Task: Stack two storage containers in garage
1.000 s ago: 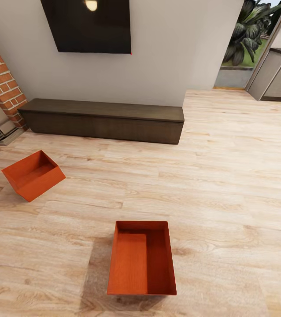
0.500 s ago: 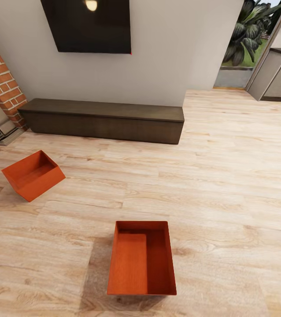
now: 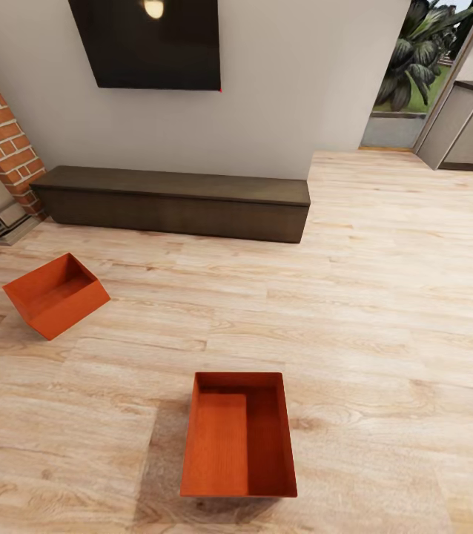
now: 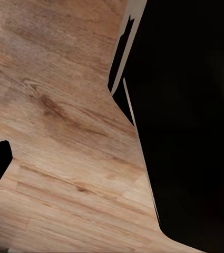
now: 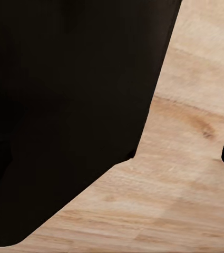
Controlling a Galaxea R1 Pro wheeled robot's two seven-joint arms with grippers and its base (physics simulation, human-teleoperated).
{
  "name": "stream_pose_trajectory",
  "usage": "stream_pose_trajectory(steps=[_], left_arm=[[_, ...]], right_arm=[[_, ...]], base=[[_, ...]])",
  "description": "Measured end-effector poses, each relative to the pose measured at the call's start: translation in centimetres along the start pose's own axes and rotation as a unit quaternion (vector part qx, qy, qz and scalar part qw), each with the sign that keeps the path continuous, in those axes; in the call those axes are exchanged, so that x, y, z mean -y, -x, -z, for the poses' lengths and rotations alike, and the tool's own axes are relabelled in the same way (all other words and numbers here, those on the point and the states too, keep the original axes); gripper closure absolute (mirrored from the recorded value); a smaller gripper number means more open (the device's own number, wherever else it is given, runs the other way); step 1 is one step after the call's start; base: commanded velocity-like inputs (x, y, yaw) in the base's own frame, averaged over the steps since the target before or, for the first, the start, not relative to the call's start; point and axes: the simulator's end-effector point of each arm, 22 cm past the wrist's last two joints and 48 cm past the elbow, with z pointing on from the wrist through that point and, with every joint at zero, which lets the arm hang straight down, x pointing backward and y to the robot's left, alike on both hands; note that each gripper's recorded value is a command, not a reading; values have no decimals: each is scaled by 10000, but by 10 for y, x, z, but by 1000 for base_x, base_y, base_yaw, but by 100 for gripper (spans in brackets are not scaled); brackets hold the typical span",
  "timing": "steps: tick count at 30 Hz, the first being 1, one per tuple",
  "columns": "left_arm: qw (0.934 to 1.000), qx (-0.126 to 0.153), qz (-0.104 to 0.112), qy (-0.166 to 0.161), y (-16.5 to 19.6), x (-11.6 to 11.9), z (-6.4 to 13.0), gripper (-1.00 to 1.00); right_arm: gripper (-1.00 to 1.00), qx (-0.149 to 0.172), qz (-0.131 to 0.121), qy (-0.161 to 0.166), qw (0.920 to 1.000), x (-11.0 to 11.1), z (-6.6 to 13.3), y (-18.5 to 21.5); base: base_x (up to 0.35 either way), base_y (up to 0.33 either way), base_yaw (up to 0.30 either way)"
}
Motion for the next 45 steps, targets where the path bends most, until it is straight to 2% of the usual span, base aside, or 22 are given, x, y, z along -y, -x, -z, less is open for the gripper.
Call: stream_pose_trajectory(steps=[2, 7, 11, 15, 19, 21, 22, 23, 24, 26, 27, 28, 29, 31, 32, 33, 34, 36, 37, 40, 41, 45], left_arm=[[10000, -7, 40, -40, -1, 4, 0, -100], [9995, -83, 17, -290, -13, 41, 2, -100], [9994, -31, 43, -337, -8, 47, 2, -100], [9996, 89, 52, -271, 5, 35, 1, -100], [9983, 535, 40, -224, 51, 22, 3, -100], [9956, 900, 9, -242, 88, 22, 8, -100], [9903, 1377, -23, -197, 137, 19, 19, -100], [9853, 1698, -21, -208, 169, 22, 30, -100], [9840, 1770, -15, -193, 177, 22, 33, -100], [9795, 2006, -11, -162, 205, 24, 45, -100], [9748, 2219, -13, -202, 232, 32, 58, -100], [9713, 2363, -4, -256, 253, 39, 68, -100], [9698, 2423, 2, -288, 265, 44, 73, -100], [9652, 2571, 2, -479, 329, 73, 100, -100], [9654, 2555, -6, -514, 339, 78, 104, -100], [9663, 2500, -29, -621, 364, 95, 117, -100], [9602, 2687, -34, -760, 407, 115, 143, -100], [9563, 2782, -54, -900, 435, 136, 164, -100], [9508, 2915, -69, -1046, 459, 157, 185, -100], [9400, 3176, -110, -1245, 494, 190, 219, -100], [9261, 3486, -201, -1429, 518, 227, 250, -100], [9123, 3782, -420, -1512, 525, 263, 273, -100]], right_arm=[[-100, 18, -9, 16, 10000, -3, 0, 2], [-100, 80, 4, 68, 9999, -11, 0, 9], [-100, 634, -13, 110, 9979, -15, 4, 65], [-100, 1144, -16, 115, 9934, -14, 15, 122], [-100, 1224, -41, 117, 9924, -13, 23, 148], [-100, 1276, -132, 94, 9917, -8, 28, 168], [-100, 1464, -398, 36, 9884, 7, 38, 209], [-100, 1722, -485, -8, 9839, 18, 53, 255], [-100, 1662, -536, -7, 9846, 19, 52, 251], [-100, 1861, -742, -86, 9797, 39, 66, 288], [-100, 2064, -973, -225, 9734, 72, 83, 323], [-100, 2281, -1076, -274, 9673, 87, 100, 356], [-100, 2318, -1116, -283, 9659, 91, 104, 362], [-100, 2687, -1203, -304, 9552, 104, 136, 416], [-100, 2751, -1205, -308, 9533, 106, 142, 424], [-100, 2932, -1196, -312, 9480, 108, 158, 447], [-100, 3059, -1185, -278, 9442, 103, 169, 464], [-100, 3301, -1152, -147, 9368, 84, 192, 498], [-100, 3415, -1142, -102, 9329, 77, 205, 513], [-100, 3551, -1146, -30, 9278, 67, 219, 531], [-100, 3658, -1167, 26, 9233, 61, 228, 540], [-100, 3727, -1178, 42, 9204, 58, 228, 542]], base=[[0, 0, 0], [0, 0, 0], [0, 0, 0], [0, 0, 0], [0, 0, 0], [0, 0, 0], [0, 0, 0], [0, 0, 0], [0, 0, 0], [0, 0, 0], [0, 0, 0], [0, 0, 0], [0, 0, 0], [0, 0, 0], [0, 0, 0], [0, 0, 0], [0, 0, 0], [0, 0, 0], [0, 0, 0], [0, 0, 0], [0, 0, 0], [0, 0, 0]])
